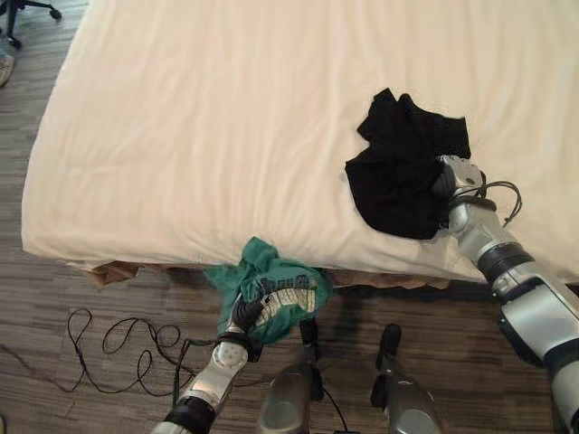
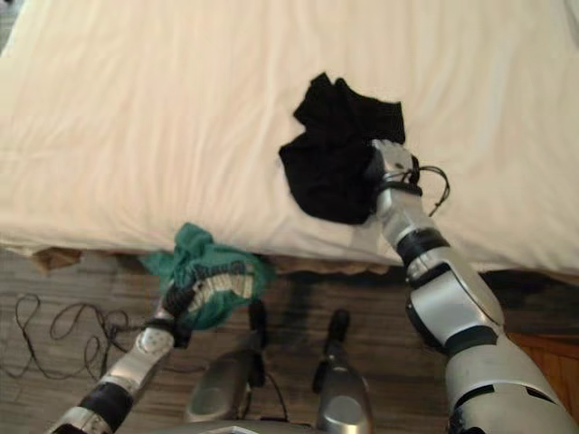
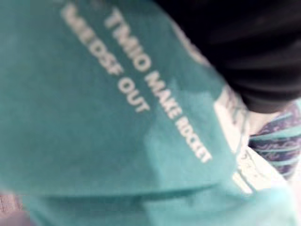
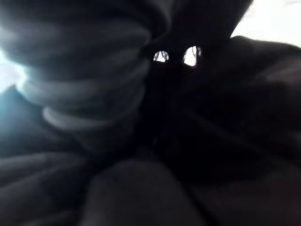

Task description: Tidy up the quilt and then pick up the clothes from the bed and put them into the laundry hamper.

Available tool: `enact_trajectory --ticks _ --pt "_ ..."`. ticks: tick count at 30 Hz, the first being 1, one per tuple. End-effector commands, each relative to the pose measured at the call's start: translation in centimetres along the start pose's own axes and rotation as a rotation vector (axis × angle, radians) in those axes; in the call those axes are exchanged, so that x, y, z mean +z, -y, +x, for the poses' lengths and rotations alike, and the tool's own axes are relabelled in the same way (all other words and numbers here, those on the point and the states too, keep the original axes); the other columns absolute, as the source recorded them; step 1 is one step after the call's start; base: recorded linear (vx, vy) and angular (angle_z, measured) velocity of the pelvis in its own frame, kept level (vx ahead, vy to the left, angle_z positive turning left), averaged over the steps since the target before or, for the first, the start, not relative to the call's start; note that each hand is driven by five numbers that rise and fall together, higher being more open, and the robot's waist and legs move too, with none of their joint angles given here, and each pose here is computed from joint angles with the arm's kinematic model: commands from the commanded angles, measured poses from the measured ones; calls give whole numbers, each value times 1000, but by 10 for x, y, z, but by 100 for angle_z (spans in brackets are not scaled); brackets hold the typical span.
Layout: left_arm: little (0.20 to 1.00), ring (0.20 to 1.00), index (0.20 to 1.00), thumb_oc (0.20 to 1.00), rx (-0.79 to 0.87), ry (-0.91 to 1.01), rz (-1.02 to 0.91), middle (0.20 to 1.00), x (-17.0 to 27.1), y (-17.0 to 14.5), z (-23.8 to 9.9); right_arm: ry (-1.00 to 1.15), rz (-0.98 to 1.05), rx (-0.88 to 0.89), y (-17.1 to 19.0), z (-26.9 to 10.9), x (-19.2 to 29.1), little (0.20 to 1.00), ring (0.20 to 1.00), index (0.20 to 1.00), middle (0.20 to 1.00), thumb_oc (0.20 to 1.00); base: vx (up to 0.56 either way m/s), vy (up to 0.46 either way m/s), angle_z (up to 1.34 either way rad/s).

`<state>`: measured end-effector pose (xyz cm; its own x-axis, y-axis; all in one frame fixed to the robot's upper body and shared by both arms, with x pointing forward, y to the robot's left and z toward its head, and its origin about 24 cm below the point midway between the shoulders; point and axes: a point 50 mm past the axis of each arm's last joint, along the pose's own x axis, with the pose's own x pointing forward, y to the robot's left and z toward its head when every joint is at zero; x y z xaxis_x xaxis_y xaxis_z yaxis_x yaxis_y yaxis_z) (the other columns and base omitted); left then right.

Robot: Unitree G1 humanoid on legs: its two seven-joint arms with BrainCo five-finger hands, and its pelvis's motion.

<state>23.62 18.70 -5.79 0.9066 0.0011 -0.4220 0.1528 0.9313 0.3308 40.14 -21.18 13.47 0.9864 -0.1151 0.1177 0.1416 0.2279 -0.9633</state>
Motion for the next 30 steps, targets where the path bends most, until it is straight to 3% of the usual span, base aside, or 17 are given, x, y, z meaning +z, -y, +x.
enact_trajectory --ticks 1,5,9,10,11,12,14,20,26,30 --pt "200 200 200 200 -36 46 28 200 12 1 4 24 128 301 -78 -40 5 200 200 200 200 200 65 37 13" --pt "200 200 200 200 -13 -64 70 200 -16 -15 -5 -12 320 434 -117 -108 -34 200 200 200 200 200 79 46 3" --pt "200 200 200 200 -3 -120 72 200 -32 -22 -13 -35 468 520 -129 -152 -48 200 200 200 200 200 81 88 -12" --pt "200 200 200 200 -13 -176 53 200 -48 -21 -22 -121 595 626 -149 -192 -59 200 200 200 200 200 66 79 -26" --pt "200 200 200 200 -13 -176 53 200 -48 -21 -22 -121 595 626 -149 -192 -59 200 200 200 200 200 153 164 -39" --pt "200 200 200 200 -24 -229 41 200 -62 -18 -32 -245 707 693 -167 -225 -70 200 200 200 200 200 97 138 -45" --pt "200 200 200 200 -17 -262 29 200 -70 -17 -38 -365 746 700 -179 -246 -81 200 200 200 200 200 86 165 -44" --pt "200 200 200 200 48 -377 -1 200 -93 -18 -45 -485 791 681 -193 -261 -81 200 200 200 200 200 -11 99 -36" --pt "200 200 200 200 126 -452 -38 200 -105 -22 -45 -458 785 669 -198 -245 -67 200 200 200 200 200 -57 -34 -6" --pt "200 200 200 200 137 -489 -51 200 -110 -21 -45 -439 763 678 -200 -236 -62 200 200 200 200 200 -14 -222 97"
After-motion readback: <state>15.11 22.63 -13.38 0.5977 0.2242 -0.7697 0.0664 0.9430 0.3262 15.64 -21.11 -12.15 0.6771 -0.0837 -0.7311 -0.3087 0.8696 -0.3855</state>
